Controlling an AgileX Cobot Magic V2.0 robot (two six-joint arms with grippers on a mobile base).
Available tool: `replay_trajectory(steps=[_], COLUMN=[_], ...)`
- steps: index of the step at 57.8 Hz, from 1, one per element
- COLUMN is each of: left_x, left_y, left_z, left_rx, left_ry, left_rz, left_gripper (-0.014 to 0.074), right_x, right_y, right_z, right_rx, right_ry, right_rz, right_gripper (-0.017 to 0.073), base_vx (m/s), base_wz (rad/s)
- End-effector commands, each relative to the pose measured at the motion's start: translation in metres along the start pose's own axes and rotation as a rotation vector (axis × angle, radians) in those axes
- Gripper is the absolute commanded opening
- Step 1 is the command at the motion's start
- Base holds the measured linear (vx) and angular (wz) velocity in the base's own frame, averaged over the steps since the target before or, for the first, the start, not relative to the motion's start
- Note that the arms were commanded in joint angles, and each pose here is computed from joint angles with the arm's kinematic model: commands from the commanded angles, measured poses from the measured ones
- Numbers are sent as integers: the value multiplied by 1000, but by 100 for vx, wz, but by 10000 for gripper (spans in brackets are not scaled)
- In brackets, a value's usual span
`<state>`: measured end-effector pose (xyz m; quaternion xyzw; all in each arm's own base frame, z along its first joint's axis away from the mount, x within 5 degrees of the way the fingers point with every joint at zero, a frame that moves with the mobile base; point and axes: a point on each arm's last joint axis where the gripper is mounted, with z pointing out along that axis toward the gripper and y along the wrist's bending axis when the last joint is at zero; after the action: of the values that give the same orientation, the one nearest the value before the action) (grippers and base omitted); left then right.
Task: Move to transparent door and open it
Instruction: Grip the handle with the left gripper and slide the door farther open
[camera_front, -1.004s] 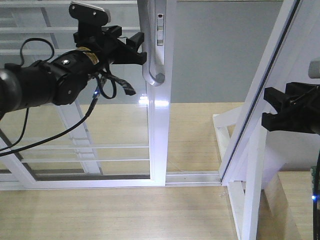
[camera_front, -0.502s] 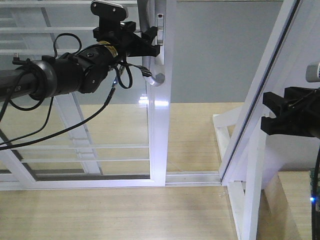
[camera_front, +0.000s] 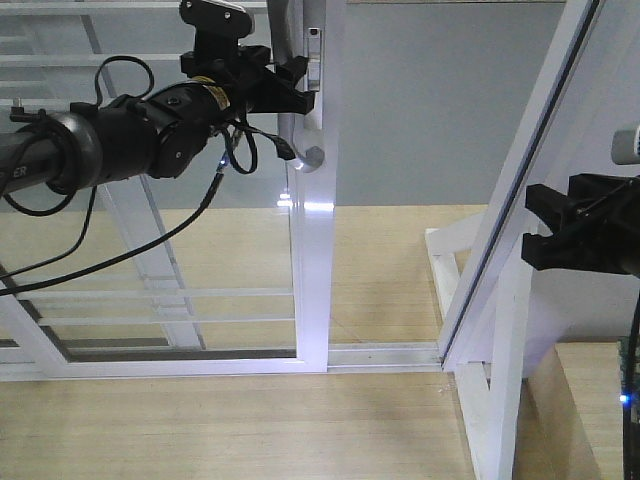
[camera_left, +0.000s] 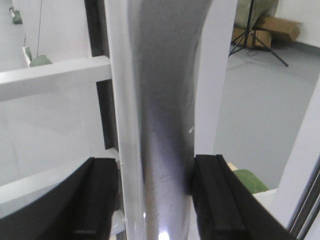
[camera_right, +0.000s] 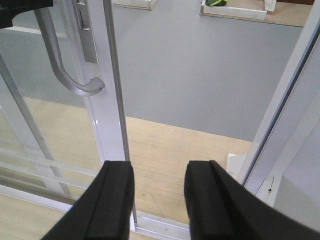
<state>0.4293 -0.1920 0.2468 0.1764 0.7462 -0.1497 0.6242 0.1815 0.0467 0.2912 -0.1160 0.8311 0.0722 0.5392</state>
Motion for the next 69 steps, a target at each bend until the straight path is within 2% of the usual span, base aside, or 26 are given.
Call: replay_trajectory(steps=[1,17,33,47,59,69], left_x=[-44,-59,-66,-80,-89,-96], left_y=[31,52,73,88,97,109], left_z=[-21,-35,-51,-66,-82,-94], left_rx=[-84,-137,-201,-241,-278,-315], left_ry=[-98,-96,-33,-52,-14,3], left_rz=[-69,-74,-77,-71,-48,11], left_gripper=[423,423,423,423,423,423], right_x=[-17,-14,-14,-14,-14,-14], right_y=[-2,-2,-2,-2,-2,-2], right_z=[-5,-5,-5,-5,-5,-5], right_rx=[21,14,14,14,14,14], right_ry=[-107,-75,-71,-71,-71,-71], right_rz=[-7,-9,-9,-10,-10,-11], right_gripper=[330,330,330,330,330,330], base_vx=[0,0,0,0,0,0], base_wz=[-1,0,0,0,0,0])
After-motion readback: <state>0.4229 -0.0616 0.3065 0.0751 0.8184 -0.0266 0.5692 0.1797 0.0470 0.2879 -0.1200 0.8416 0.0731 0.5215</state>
